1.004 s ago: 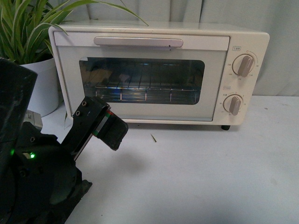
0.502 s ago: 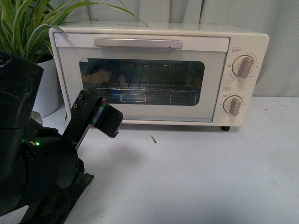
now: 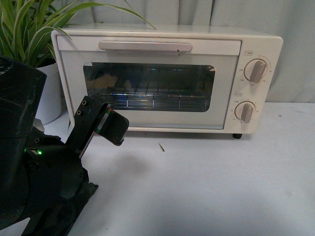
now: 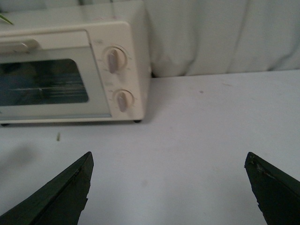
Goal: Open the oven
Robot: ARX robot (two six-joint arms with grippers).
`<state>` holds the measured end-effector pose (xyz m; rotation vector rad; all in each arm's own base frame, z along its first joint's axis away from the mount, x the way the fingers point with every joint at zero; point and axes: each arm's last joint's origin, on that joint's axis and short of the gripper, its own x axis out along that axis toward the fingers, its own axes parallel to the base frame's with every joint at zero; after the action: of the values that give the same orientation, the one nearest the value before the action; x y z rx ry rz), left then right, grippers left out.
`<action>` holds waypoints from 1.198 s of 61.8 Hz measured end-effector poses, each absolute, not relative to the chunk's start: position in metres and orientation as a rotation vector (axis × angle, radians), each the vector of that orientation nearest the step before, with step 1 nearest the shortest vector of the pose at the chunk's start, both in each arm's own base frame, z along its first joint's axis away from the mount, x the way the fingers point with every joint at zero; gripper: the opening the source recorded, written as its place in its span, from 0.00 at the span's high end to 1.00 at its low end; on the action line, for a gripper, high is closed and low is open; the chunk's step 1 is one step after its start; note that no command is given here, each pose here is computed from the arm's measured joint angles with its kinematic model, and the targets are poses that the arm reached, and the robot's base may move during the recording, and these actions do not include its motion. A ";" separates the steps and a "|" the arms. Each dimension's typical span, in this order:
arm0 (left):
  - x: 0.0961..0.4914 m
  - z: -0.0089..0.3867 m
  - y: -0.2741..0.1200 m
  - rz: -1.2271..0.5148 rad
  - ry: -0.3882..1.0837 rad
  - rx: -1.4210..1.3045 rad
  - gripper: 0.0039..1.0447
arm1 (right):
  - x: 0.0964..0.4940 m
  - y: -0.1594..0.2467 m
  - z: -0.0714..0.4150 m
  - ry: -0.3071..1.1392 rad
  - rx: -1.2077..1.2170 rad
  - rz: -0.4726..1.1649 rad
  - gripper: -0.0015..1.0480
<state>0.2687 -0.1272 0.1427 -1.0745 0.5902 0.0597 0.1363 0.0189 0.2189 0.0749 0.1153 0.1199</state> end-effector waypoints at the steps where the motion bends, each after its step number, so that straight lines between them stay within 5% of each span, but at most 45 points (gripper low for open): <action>1: 0.269 0.143 -0.127 0.062 0.589 -1.074 0.06 | 0.141 0.022 0.224 0.113 0.077 0.126 0.09; 41: 0.268 0.143 -0.126 0.074 0.577 -1.087 0.06 | 0.283 0.132 0.288 0.288 0.183 0.198 0.09; 74: 0.268 0.144 -0.124 0.070 0.584 -1.105 0.06 | 0.331 0.169 0.289 0.423 0.269 0.207 0.09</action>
<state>0.2677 -0.1243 0.1445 -1.1046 0.5842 0.0697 0.3309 0.1690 0.2889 0.2686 0.4225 0.2071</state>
